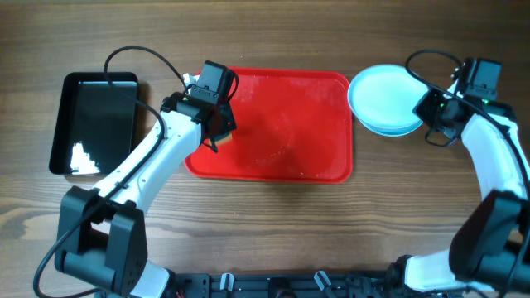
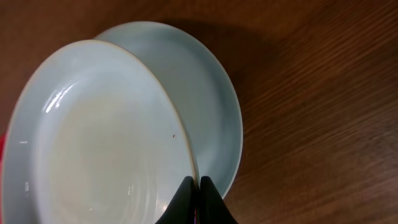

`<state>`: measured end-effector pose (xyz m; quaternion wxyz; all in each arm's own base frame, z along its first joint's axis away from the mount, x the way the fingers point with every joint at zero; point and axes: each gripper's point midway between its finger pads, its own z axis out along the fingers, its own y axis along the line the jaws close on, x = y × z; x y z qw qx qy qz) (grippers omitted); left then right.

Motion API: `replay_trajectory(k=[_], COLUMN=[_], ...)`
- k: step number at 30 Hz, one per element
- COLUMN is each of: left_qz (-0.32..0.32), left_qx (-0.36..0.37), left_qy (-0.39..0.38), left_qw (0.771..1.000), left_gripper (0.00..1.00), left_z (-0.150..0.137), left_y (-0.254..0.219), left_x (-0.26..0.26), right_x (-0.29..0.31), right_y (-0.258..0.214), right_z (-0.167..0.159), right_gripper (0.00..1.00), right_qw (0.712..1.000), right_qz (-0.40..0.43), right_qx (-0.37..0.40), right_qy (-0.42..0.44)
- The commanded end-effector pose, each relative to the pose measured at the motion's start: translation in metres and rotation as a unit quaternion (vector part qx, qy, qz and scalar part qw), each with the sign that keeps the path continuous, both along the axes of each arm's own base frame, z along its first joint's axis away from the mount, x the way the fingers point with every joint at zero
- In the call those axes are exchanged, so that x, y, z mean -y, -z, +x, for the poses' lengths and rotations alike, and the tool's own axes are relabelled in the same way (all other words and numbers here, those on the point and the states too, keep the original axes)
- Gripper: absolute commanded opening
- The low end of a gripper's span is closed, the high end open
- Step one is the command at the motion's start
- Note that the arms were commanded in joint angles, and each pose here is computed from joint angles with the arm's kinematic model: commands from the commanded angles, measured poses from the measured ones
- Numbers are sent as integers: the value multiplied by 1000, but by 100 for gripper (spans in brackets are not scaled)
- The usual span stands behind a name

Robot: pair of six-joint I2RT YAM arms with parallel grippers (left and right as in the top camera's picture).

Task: Clean dirty plates on tray and stack at the side
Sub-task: 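Move the sponge with the left gripper into the black tray and release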

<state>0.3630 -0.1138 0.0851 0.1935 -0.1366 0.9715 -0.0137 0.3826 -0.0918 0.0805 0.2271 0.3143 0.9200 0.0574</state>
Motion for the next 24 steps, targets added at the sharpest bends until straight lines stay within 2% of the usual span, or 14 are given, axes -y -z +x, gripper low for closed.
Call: replay_trajectory(k=[1, 3, 4, 5, 6, 7, 8, 11, 14, 15, 18, 19, 24], left_qz=[-1, -1, -1, -1, -1, -1, -1, 0, 3, 9, 14, 14, 8], left_qx=[-5, -5, -5, -4, -3, -3, -4, -3, 9, 13, 16, 20, 46], left_qy=[-2, -2, -2, -2, -2, -2, -2, 0, 3, -16, -86, -140, -279], left_qw=[1000, 1000, 1000, 1000, 1000, 1000, 1000, 1000, 1000, 1000, 996, 990, 959], left_gripper=[4, 4, 4, 4, 4, 4, 4, 4, 4, 4, 4, 4, 4], left_z=[-1, -1, -1, 0, 0, 0, 0, 0, 9, 13, 22, 26, 25], left_y=[4, 4, 3, 3, 3, 3, 3, 3, 1, 0, -1, -2, -5], left_x=[-1, -1, -1, -1, -1, -1, -1, -1, -9, -23, -73, -115, -227], right_x=[13, 13, 13, 14, 16, 21, 26, 25, -8, -37, -86, -117, -174], right_y=[33, 42, 46, 47, 47, 45, 40, 8, -45, -71, -109, -125, -118], right_z=[-3, -1, 0, 0, -1, -4, -5, 2, 17, 18, 7, -5, -27], right_gripper=[4, 7, 20, 45, 46, 40, 40, 45, 50, 53, 61, 62, 61], right_qw=[998, 998, 998, 998, 998, 997, 996, 997, 998, 991, 971, 957, 943], right_qz=[-12, -10, -11, -11, -18, -30, -38, -39, 12, 60, 136, 171, 195], right_qx=[-39, -44, -47, -48, -51, -55, -55, -28, 48, 89, 131, 139, 97], right_qy=[37, 36, 34, 34, 38, 50, 63, 59, -26, -80, -146, -187, -252])
